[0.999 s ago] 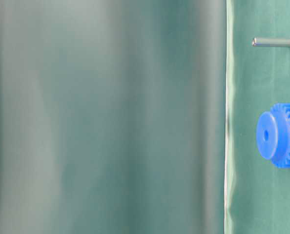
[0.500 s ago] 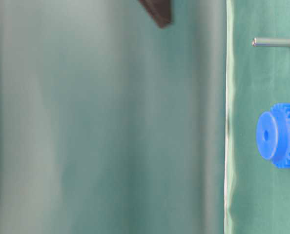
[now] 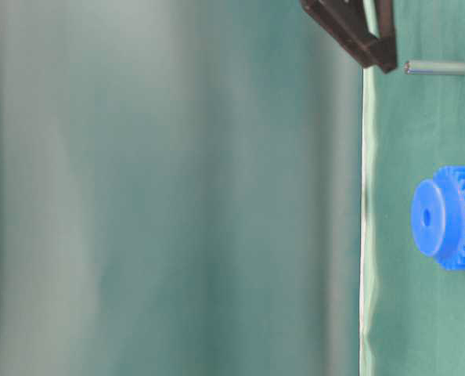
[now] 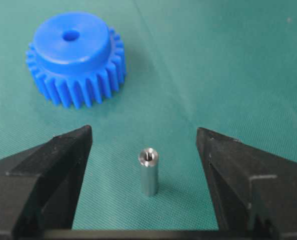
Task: Insert the shaft placed at a random location into the center hole of the medium gear at another random location.
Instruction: 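Move the open right gripper left toward the small silver shaft, then close the right gripper around the upright silver shaft, then lift the shaft and carry it left over the blue gear, then align the shaft over the gear's center hole and lower it in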
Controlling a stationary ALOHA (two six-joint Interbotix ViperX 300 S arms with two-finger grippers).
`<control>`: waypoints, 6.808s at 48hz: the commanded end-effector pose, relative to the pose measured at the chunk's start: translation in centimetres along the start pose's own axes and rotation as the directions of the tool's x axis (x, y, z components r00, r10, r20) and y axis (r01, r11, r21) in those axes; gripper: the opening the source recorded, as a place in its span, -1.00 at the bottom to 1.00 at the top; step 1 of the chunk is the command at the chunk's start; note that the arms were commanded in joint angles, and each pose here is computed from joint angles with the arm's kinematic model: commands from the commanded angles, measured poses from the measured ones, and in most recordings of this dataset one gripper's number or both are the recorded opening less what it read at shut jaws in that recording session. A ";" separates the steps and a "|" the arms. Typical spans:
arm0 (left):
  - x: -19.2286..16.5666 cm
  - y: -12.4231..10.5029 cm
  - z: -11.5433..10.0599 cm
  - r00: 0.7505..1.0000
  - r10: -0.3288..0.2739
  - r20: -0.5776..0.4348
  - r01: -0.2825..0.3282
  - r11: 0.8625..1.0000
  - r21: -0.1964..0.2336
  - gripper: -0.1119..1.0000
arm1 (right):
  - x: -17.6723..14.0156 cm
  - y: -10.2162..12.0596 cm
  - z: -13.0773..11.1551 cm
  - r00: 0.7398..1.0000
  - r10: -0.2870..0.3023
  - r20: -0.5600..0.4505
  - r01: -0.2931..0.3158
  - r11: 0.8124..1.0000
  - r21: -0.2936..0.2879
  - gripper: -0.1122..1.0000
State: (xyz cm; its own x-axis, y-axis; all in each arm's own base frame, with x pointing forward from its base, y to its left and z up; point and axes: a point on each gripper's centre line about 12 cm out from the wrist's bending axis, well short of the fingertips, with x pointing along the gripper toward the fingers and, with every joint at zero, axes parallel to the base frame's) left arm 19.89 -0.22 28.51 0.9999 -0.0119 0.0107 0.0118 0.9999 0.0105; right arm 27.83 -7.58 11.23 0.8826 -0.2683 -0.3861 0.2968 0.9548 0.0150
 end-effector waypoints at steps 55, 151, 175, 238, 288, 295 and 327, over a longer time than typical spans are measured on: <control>0.2 0.1 0.6 1.000 0.003 0.003 -0.003 1.000 0.000 -0.80 | 1.9 -0.2 -0.8 0.999 -0.013 -0.032 0.013 1.000 0.014 -0.56; 0.2 0.1 0.6 1.000 0.004 0.005 -0.004 1.000 0.000 -0.80 | 7.9 4.6 10.1 0.995 0.102 0.015 -0.102 0.995 -0.017 -0.56; 0.2 0.1 0.6 1.000 0.004 0.005 -0.004 1.000 0.000 -0.80 | 9.0 5.3 10.5 0.993 0.115 0.018 -0.115 0.993 -0.022 -0.56; 0.2 0.1 0.7 1.000 0.004 0.008 -0.004 1.000 0.000 -0.80 | 9.5 5.3 9.2 0.993 0.113 -0.012 -0.113 0.993 -0.022 -0.56; 0.2 0.1 0.8 1.000 0.004 0.011 -0.004 1.000 -0.001 -0.80 | 10.3 5.6 7.6 0.993 0.115 -0.036 -0.115 0.993 -0.018 -0.56; 0.2 0.1 0.8 1.000 0.004 0.011 -0.004 1.000 0.000 -0.80 | 10.7 5.5 7.0 0.992 0.113 -0.052 -0.114 0.993 -0.017 -0.56; 0.2 0.1 0.7 1.000 0.004 0.006 -0.004 1.000 0.000 -0.80 | 11.4 5.5 5.5 0.990 0.108 -0.090 -0.110 0.994 -0.016 -0.56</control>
State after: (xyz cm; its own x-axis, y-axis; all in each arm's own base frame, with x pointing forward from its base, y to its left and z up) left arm 19.86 -0.18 28.32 0.9999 -0.0102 -0.0062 0.0102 0.9999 0.0074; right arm 40.99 -5.97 10.79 0.8528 -0.1458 -0.5015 0.1879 0.9816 0.0340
